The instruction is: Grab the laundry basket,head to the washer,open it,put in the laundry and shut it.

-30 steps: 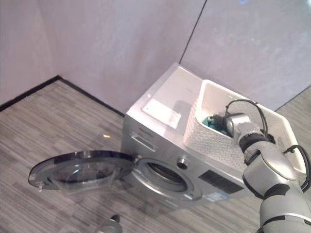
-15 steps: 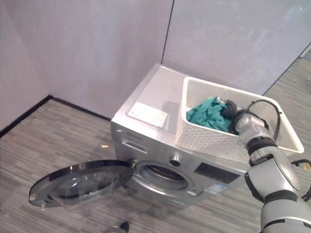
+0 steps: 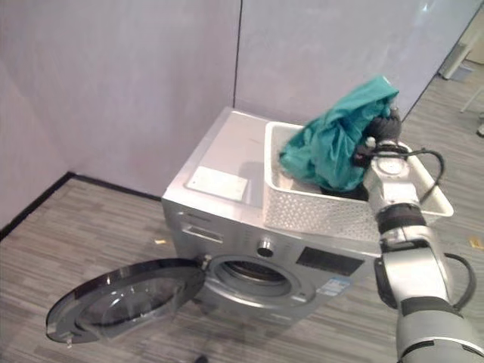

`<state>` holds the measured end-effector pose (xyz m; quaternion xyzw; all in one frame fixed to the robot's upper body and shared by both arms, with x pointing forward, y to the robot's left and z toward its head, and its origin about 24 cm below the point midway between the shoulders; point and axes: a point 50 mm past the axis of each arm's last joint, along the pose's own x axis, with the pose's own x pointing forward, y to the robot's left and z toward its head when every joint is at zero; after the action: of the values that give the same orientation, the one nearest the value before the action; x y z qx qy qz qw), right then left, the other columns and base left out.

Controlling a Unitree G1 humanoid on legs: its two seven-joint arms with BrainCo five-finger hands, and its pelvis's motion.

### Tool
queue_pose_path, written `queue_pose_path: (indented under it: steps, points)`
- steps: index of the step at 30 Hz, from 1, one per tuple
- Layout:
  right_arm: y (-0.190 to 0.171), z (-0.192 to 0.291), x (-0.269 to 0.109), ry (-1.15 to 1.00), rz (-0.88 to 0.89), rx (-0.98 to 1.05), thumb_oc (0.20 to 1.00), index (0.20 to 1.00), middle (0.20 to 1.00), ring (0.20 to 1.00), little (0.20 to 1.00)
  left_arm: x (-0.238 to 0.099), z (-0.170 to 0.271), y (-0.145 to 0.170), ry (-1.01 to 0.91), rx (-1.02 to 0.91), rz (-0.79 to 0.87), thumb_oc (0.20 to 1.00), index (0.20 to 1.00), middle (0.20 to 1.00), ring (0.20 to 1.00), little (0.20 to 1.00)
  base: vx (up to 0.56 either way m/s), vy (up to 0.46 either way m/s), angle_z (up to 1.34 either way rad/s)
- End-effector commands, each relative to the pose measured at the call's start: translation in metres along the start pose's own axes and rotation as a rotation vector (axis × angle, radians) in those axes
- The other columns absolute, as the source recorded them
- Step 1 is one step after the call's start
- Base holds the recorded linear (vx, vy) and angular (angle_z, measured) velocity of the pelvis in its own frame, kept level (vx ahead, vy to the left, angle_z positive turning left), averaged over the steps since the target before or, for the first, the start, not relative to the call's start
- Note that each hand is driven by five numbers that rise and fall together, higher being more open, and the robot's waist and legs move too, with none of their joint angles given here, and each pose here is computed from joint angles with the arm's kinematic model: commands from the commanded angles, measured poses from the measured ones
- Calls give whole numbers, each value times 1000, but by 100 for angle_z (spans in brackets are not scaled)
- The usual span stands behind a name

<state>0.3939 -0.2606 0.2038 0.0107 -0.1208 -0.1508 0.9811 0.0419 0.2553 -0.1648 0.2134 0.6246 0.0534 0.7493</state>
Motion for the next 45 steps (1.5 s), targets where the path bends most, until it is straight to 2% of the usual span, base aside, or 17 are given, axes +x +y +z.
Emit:
queue_pose_path:
  steps: [1, 5, 6, 7, 8, 13, 18, 24, 29, 38, 45]
  points:
    - [10, 61, 10, -238, -72, 384, 200, 200, 200, 200, 200, 1, 2, 5, 8, -7, 45, 1000, 1000, 1000, 1000, 1000, 0, 0, 0]
    - [30, 76, 9, -266, -77, 638, 200, 200, 200, 200, 200, 1, 14, 1, -27, -18, 46, 1000, 1000, 1000, 1000, 1000, -10, 14, -14]
    - [36, 90, 4, -321, -101, 755, 200, 200, 200, 200, 200, 1, 19, -3, -43, -30, 45, 1000, 1000, 1000, 1000, 1000, 0, 0, 0]
    - [36, 89, 3, -320, -103, 755, 200, 200, 200, 200, 200, 1, 18, -2, -42, -30, 45, 1000, 1000, 1000, 1000, 1000, 0, 0, 0]
    - [36, 102, -4, -396, -141, 853, 200, 200, 200, 200, 200, 1, 27, -6, -72, -27, 42, 1000, 1000, 1000, 1000, 1000, 0, 0, 0]
    - [11, 133, -9, -536, -288, 919, 200, 200, 200, 200, 200, 0, 39, -11, -126, 10, 32, 1000, 1000, 1000, 1000, 1000, 15, 10, 10]
    - [7, 160, -8, -589, -322, 946, 200, 200, 200, 200, 200, 0, 46, -12, -150, 33, 25, 1000, 1000, 1000, 1000, 1000, 2, 2, 8]
    - [27, 195, -12, -644, -239, 1006, 200, 200, 200, 200, 200, -1, 59, -7, -205, 24, 43, 1000, 1000, 1000, 1000, 1000, -8, 3, 11]
    - [59, 211, -25, -680, -69, 1064, 200, 200, 200, 200, 200, -6, 89, 5, -355, -49, 51, 1000, 1000, 1000, 1000, 1000, -7, 1, 9]
    - [104, 197, -46, -637, 153, 995, 200, 200, 200, 200, 200, -40, 131, 33, -668, -193, 14, 1000, 1000, 1000, 1000, 1000, -7, 11, 10]
    - [126, 184, -69, -643, 313, 903, 200, 200, 200, 200, 200, -63, 141, 45, -799, -228, -1, 1000, 1000, 1000, 1000, 1000, -10, 5, 8]
